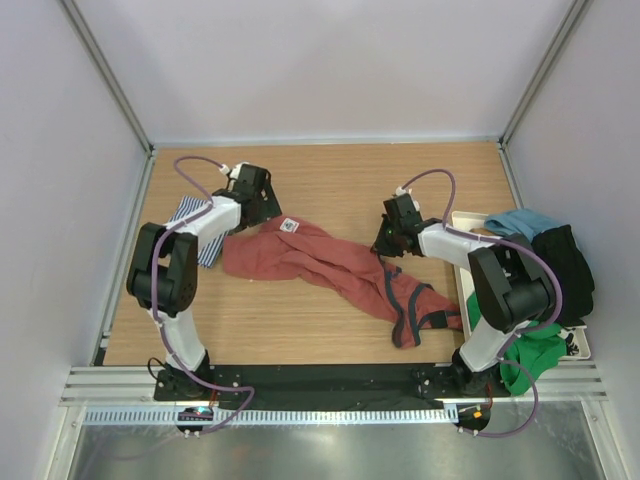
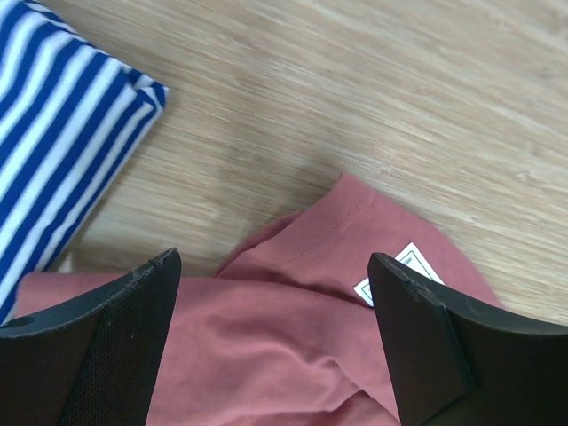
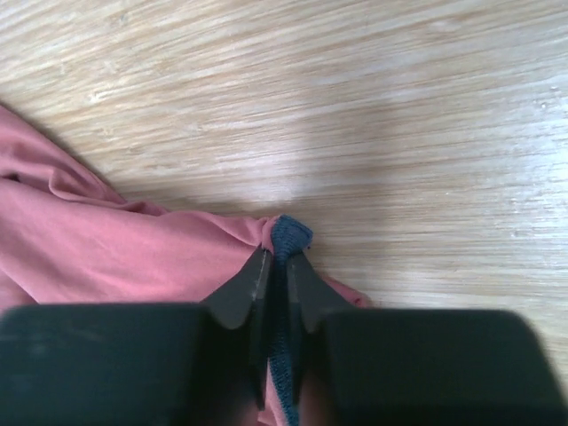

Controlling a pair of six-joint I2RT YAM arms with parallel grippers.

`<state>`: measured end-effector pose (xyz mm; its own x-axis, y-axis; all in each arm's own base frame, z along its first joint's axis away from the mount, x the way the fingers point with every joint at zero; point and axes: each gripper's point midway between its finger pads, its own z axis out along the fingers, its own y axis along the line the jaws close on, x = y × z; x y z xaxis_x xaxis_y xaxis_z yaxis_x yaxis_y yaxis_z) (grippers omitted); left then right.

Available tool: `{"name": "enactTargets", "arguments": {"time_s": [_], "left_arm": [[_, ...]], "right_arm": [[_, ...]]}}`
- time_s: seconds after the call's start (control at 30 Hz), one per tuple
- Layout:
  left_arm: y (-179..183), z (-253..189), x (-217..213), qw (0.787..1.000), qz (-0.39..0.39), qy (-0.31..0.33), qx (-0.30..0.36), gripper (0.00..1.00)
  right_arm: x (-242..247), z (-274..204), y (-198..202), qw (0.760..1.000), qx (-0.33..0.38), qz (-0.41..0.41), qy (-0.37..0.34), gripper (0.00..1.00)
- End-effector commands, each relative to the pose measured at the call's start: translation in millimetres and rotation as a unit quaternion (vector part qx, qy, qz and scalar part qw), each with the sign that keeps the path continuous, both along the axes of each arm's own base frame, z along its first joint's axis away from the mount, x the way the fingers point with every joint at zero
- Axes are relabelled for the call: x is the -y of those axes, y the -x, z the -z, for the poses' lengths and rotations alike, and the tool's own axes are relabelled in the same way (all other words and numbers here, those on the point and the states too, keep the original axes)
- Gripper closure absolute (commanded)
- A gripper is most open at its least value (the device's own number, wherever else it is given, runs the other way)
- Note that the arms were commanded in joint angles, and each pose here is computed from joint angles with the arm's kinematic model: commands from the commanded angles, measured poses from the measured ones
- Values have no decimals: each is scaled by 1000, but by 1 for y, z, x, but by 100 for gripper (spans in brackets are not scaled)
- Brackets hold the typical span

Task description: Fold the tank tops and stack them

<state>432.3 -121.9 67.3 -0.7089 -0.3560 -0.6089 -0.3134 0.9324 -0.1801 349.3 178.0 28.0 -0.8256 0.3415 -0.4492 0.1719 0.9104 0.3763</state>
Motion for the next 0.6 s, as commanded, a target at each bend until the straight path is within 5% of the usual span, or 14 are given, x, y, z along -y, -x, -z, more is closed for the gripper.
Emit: {"name": "enactTargets", "arguments": {"time_s": [0.0, 0.4, 0.57], "left_arm": [[-11, -7, 11, 1000, 21, 14, 0, 15], [-32, 13, 24, 999, 27, 22, -22, 41], [-32, 18, 34, 998, 34, 42, -34, 42]], "right_arm": [[1, -25, -22, 999, 48, 16, 0, 93], [9, -56, -19, 996, 83, 7, 13, 99], [11, -62, -19, 996, 86, 4, 18, 99]]}}
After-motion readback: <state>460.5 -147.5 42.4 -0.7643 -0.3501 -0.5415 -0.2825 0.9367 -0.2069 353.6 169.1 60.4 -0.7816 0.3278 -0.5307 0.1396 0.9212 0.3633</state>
